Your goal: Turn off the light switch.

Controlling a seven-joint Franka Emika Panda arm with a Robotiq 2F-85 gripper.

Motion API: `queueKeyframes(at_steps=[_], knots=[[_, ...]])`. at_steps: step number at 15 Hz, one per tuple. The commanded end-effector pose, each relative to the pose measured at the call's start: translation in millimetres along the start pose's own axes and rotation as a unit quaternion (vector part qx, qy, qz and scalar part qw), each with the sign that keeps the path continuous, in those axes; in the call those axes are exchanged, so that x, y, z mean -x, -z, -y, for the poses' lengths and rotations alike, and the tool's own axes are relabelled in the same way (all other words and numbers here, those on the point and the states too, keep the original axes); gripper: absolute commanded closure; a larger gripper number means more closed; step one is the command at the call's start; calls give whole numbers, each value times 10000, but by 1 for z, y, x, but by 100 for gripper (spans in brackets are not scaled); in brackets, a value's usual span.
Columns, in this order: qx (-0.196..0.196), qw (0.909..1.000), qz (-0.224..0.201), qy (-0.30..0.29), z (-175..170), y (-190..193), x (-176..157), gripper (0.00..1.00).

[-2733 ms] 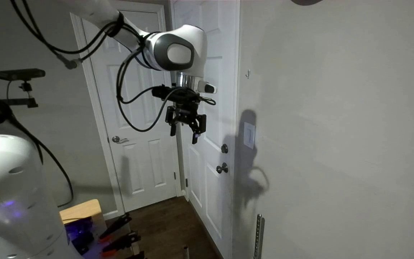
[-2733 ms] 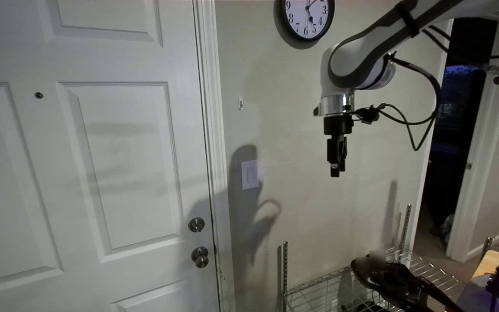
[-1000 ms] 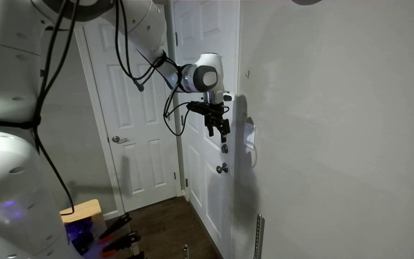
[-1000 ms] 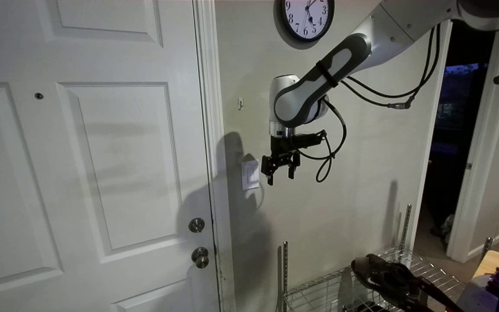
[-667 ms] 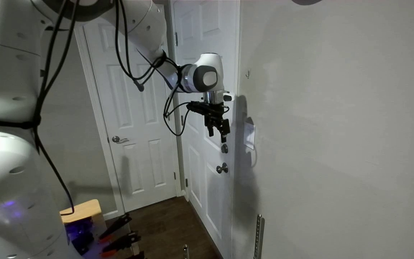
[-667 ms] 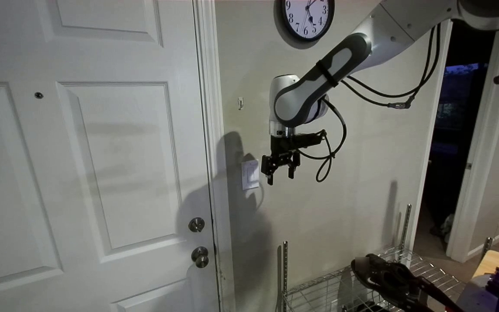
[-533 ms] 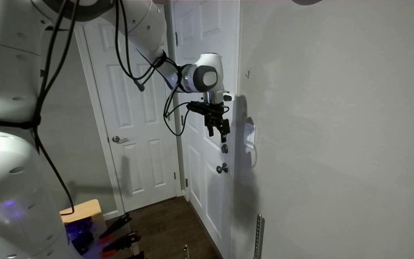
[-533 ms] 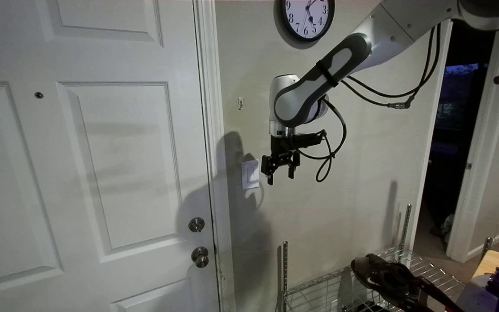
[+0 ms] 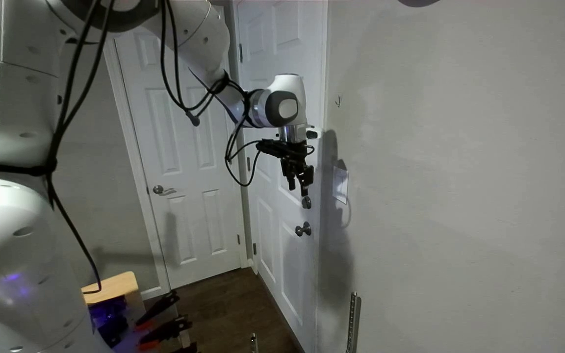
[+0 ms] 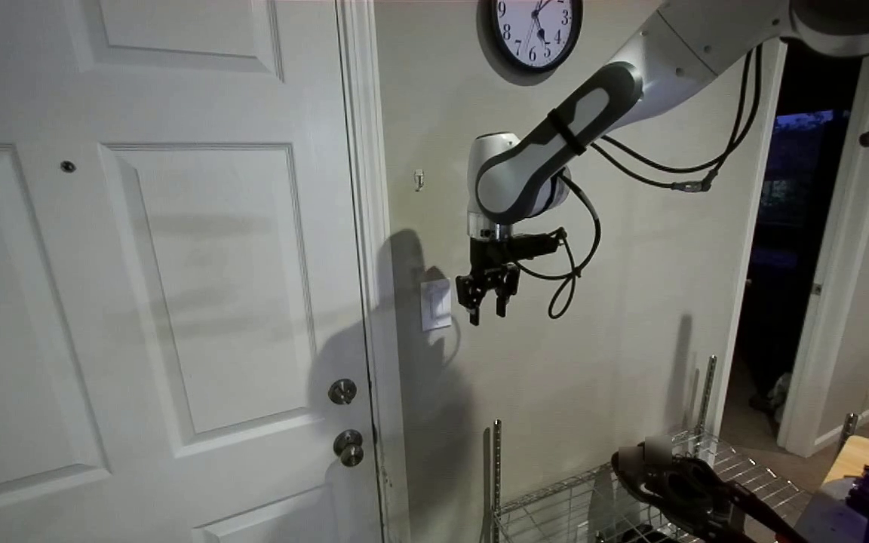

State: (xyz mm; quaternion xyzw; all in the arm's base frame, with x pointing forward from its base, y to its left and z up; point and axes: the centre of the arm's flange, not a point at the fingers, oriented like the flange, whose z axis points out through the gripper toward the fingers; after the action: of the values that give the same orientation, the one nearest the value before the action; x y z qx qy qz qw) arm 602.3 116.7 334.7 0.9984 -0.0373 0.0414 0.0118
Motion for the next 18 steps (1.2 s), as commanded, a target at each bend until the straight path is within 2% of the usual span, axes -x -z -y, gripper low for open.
queueKeyframes(at_steps=[1,5,7,9,13,18], knots=[[-7,9999,-99,69,12,-11,-10,61],[-14,9995,-258,155,27,-19,-19,87],[108,9991,-378,172,30,-26,-25,97],[218,9985,-480,167,30,-33,-30,100],[343,9969,-706,100,24,-48,-43,98],[422,9911,-1258,-91,23,-53,-57,99]])
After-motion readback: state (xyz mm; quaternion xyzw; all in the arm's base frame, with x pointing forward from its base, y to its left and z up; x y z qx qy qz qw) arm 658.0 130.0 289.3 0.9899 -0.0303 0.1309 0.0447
